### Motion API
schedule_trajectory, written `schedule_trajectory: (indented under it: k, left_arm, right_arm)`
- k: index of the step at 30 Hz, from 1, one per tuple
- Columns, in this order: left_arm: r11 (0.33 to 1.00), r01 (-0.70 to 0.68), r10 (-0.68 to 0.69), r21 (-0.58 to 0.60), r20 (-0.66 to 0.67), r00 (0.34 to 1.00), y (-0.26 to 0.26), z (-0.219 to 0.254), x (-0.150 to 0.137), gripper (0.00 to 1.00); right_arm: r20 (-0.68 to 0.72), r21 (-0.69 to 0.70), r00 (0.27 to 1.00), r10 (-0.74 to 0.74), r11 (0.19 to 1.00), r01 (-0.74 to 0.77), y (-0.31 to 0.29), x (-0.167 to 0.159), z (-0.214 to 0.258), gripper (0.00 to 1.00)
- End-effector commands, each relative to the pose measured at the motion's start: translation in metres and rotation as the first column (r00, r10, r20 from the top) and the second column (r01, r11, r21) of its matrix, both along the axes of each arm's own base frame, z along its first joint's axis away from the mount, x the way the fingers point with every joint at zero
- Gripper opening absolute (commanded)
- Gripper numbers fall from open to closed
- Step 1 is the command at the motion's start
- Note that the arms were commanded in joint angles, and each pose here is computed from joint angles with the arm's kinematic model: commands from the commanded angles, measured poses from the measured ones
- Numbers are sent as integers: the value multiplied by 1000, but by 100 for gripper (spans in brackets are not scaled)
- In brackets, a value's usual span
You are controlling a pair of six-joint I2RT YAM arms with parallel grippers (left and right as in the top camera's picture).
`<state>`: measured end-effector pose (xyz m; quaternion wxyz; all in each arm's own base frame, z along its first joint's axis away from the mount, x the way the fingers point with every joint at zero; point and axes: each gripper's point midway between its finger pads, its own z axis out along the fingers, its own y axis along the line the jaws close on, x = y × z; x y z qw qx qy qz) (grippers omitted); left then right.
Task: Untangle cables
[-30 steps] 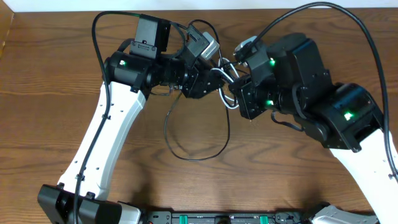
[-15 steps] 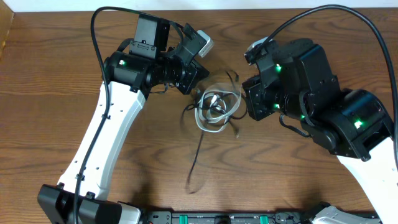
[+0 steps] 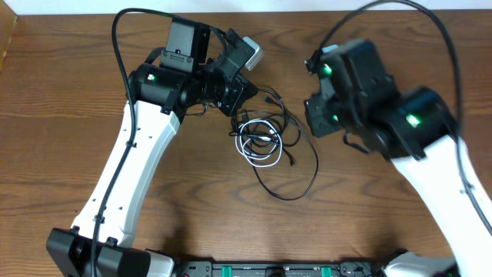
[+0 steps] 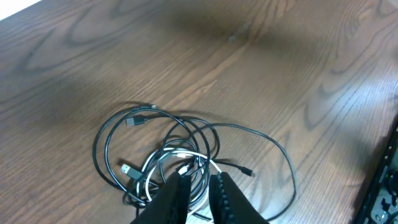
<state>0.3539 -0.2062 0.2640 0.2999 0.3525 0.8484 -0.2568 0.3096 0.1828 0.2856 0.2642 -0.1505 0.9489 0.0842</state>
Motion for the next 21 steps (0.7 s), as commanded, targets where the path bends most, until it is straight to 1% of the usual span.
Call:
schedule_trajectory:
  k: [1,2,4,7,9,13,15,21]
  left_arm:
    - [1000,-14,14,-6,17,1000,2,8,2,23]
    - [1000,-13,14,-6,17,1000,2,8,2,24]
    - [1000,-16,16,-3,17,1000,3,8,2,25]
    - [1000,-19,19,-3,18,1000,4,8,3,26]
    - [1000,-28,28,1,19,999,7,8,4,27]
    - [998,-60,60,8,21,998,17,7,10,27]
    - [997,-81,80,8,22,997,25,7,14,27]
    - [984,-175,175,-7,6,984,51,8,27,28]
  right_arm:
    - [-84,-59,996,-31,998,26,3,18,-35,53]
    - [-115,-69,993,-29,997,21,6,21,-46,57]
    - [-173,-83,985,-22,996,8,14,26,-69,61]
    - [-252,-96,967,-18,995,-6,23,31,-99,64]
    - [-309,-97,951,-10,995,-21,30,32,-120,64]
    - [-417,-93,909,4,995,-47,42,28,-157,58]
    - [-458,-94,889,8,994,-57,47,26,-173,57]
    - [-534,-86,845,26,993,-86,59,21,-208,58]
